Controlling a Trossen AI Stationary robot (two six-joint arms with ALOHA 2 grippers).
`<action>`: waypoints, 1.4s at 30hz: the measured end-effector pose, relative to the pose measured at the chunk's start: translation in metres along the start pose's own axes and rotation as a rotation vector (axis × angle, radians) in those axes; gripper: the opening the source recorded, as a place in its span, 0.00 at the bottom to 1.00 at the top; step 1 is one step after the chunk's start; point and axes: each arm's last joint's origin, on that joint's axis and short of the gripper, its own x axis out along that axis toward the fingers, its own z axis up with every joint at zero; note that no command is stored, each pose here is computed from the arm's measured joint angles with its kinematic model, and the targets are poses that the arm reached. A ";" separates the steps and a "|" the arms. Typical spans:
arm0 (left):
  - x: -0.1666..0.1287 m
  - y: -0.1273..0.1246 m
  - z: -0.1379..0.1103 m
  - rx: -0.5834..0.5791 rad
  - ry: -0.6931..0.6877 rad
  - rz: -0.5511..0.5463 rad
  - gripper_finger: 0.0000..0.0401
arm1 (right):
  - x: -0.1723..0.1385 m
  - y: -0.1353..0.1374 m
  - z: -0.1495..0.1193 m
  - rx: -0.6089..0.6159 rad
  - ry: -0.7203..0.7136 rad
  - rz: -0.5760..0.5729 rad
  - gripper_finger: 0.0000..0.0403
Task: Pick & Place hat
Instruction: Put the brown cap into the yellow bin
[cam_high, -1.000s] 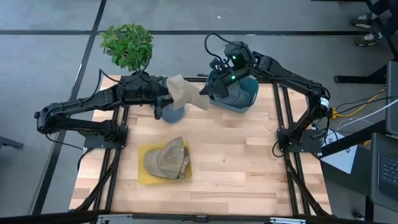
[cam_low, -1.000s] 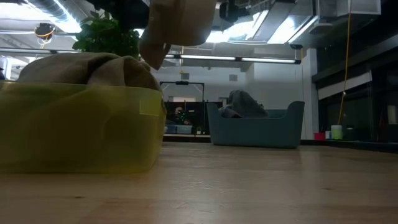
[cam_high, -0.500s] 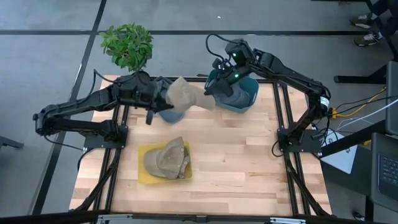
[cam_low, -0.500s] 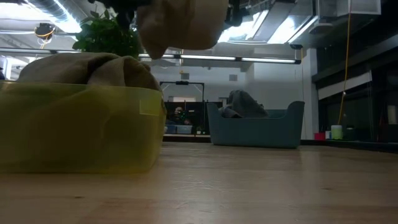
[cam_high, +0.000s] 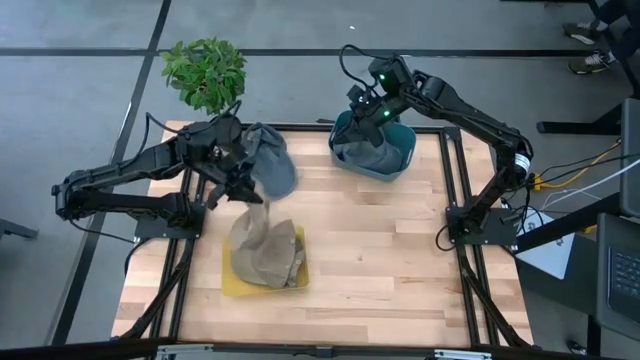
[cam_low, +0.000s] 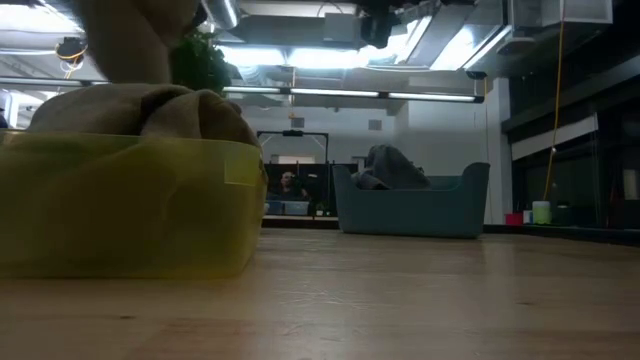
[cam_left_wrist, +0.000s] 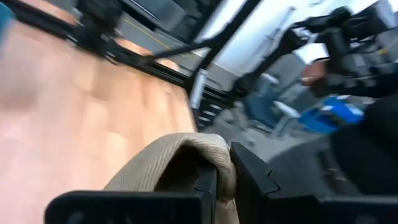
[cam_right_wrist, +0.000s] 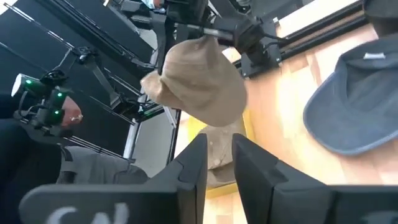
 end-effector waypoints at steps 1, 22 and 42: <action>0.000 -0.001 0.000 -0.024 0.008 -0.023 0.06 | 0.001 0.001 0.001 -0.008 -0.004 0.003 0.19; -0.001 0.006 0.003 -0.249 -0.091 0.143 0.07 | 0.085 0.020 -0.011 -0.299 0.000 -0.111 0.51; -0.011 0.011 0.027 -0.235 -0.608 0.557 0.07 | 0.112 0.013 -0.008 -0.371 -0.074 -0.223 0.51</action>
